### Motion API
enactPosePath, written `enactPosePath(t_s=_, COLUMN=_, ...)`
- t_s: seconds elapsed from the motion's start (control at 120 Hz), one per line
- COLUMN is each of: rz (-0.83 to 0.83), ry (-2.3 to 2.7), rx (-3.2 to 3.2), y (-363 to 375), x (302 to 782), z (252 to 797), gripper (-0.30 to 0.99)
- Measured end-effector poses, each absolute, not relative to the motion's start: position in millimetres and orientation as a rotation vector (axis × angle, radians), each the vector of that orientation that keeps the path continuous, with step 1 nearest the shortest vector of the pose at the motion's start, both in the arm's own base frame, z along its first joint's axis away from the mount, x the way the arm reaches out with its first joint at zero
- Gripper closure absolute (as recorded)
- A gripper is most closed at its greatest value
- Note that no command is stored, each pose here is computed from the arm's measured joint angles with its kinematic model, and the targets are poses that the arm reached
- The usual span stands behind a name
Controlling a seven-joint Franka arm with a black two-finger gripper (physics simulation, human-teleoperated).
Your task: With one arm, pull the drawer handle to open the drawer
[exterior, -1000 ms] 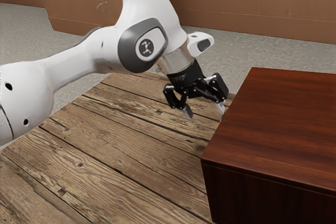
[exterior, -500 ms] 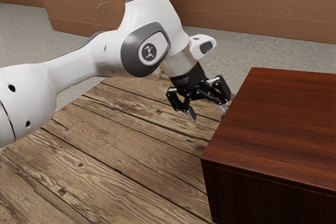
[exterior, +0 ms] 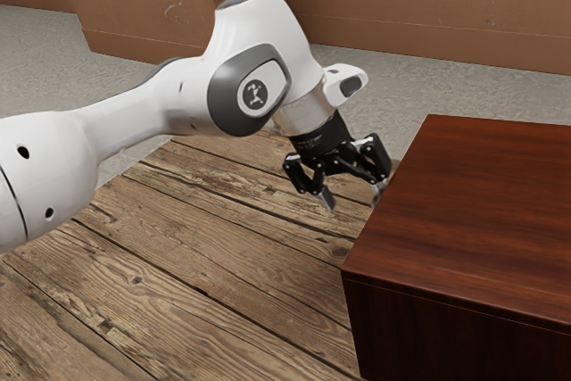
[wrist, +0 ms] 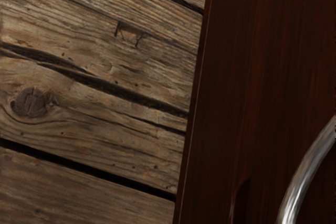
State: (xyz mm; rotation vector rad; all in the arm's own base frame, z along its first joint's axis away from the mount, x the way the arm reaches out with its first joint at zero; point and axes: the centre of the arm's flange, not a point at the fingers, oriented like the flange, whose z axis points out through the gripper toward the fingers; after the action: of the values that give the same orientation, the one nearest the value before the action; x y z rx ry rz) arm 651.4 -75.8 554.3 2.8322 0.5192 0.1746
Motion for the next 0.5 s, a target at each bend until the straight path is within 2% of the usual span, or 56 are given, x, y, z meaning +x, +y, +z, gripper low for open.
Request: enactPosePath(t_s=0.5, rz=0.144, ry=0.516, rx=2.868, y=-39.7, x=644.5, z=555.4, gripper=0.10)
